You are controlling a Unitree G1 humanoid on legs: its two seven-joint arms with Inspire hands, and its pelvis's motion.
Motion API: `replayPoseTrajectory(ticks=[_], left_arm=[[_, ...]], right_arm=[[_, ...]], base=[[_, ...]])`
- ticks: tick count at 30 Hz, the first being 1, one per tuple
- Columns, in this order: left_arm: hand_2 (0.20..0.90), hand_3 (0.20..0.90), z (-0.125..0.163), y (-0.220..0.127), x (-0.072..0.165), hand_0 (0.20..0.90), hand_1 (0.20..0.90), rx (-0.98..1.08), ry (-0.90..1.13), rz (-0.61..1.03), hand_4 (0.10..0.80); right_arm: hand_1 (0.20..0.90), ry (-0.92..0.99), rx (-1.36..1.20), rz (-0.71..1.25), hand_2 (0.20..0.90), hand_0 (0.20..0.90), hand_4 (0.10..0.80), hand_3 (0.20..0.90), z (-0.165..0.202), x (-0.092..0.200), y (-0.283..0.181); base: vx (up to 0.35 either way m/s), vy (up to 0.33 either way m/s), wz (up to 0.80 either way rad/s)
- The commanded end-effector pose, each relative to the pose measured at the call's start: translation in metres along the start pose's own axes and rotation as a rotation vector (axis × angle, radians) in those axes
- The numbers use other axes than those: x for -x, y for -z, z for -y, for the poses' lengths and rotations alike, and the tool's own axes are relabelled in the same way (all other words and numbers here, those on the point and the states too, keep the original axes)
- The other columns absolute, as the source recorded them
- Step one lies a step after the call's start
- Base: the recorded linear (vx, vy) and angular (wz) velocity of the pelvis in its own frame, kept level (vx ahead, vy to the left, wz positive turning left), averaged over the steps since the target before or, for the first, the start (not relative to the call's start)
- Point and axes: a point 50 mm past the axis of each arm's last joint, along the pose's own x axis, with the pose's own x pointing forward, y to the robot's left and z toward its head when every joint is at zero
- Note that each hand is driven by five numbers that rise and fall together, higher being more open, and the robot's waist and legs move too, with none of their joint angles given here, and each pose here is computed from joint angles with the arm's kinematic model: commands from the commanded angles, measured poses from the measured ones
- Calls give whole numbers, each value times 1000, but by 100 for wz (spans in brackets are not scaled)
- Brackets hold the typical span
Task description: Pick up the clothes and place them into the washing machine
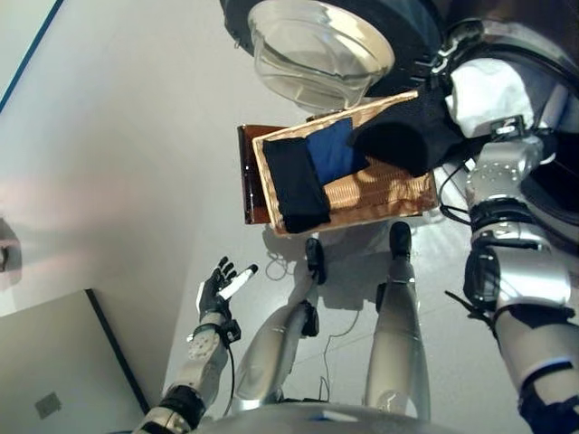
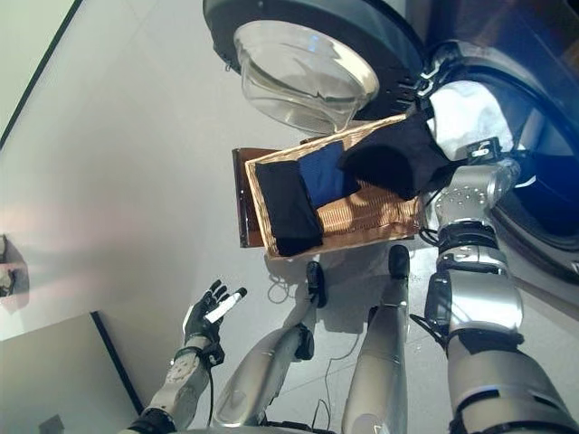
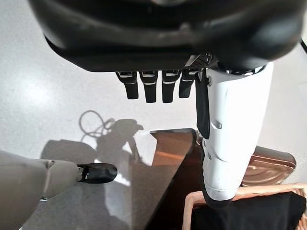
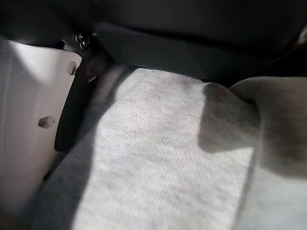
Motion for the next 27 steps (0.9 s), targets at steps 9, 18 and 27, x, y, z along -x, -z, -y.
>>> replayPoseTrajectory(ticks=[9, 18, 27], left_arm=[[900, 900, -15, -16, 0, 900, 900, -22, -12, 89, 800], [900, 900, -12, -18, 0, 900, 900, 20, -18, 100, 800], [900, 900, -22, -13, 2, 900, 900, 65, -85, 81, 800]], right_arm=[[200, -283, -279, 342, 200, 200, 300, 200, -105, 23, -122], [200, -205, -370, 413, 200, 200, 300, 200, -95, 20, -148], [200, -76, -399, 516, 200, 200, 300, 200, -68, 11, -182]], base=[[-5, -7, 10], [-8, -1, 3], [2, 35, 0]])
